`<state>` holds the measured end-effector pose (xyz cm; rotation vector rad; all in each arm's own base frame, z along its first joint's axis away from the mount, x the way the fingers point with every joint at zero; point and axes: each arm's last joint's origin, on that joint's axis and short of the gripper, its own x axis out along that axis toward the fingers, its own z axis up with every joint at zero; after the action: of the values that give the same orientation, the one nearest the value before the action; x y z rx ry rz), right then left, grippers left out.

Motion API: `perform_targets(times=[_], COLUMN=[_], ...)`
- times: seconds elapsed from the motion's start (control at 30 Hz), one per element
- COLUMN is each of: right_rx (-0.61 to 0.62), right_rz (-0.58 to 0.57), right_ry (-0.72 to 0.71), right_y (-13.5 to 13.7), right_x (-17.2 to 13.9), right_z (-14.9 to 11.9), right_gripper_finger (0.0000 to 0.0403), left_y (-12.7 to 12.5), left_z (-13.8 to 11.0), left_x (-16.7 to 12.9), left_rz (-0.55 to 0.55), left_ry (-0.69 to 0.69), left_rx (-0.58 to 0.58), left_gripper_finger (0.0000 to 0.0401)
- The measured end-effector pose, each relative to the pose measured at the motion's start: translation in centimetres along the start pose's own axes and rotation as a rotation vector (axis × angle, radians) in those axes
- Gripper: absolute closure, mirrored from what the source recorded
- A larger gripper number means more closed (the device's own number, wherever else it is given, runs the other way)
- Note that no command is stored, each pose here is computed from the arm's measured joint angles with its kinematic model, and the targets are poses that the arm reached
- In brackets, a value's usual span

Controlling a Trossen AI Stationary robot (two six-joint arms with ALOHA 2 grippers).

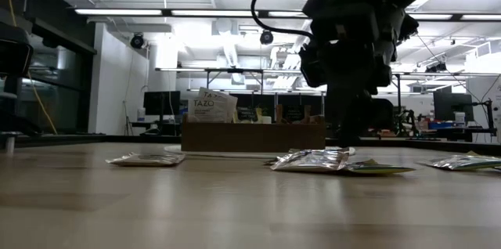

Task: Pick & Place Tea
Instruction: Put the brown tea bag into the right section of the wooden organizer

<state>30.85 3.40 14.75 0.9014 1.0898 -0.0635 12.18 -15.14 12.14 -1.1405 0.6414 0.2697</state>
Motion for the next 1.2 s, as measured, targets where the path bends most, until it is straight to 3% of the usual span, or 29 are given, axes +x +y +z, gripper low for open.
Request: perform_targets(times=[0.57,1.2], right_rx=[0.011,0.040], right_rz=[-0.100,-0.052], right_ry=[-0.064,-0.057], right_y=[0.4,0.8], right_x=[0.4,2.6], right_z=[-1.0,-1.3], right_gripper_finger=[0.0169,0.0169], left_y=[0.0,0.0], left_z=[0.0,0.0], left_x=[0.0,0.0], left_rz=[0.000,-0.001], left_ry=[0.000,0.000], left_rx=[0.000,0.007], left_gripper_finger=[0.0400,0.0400])
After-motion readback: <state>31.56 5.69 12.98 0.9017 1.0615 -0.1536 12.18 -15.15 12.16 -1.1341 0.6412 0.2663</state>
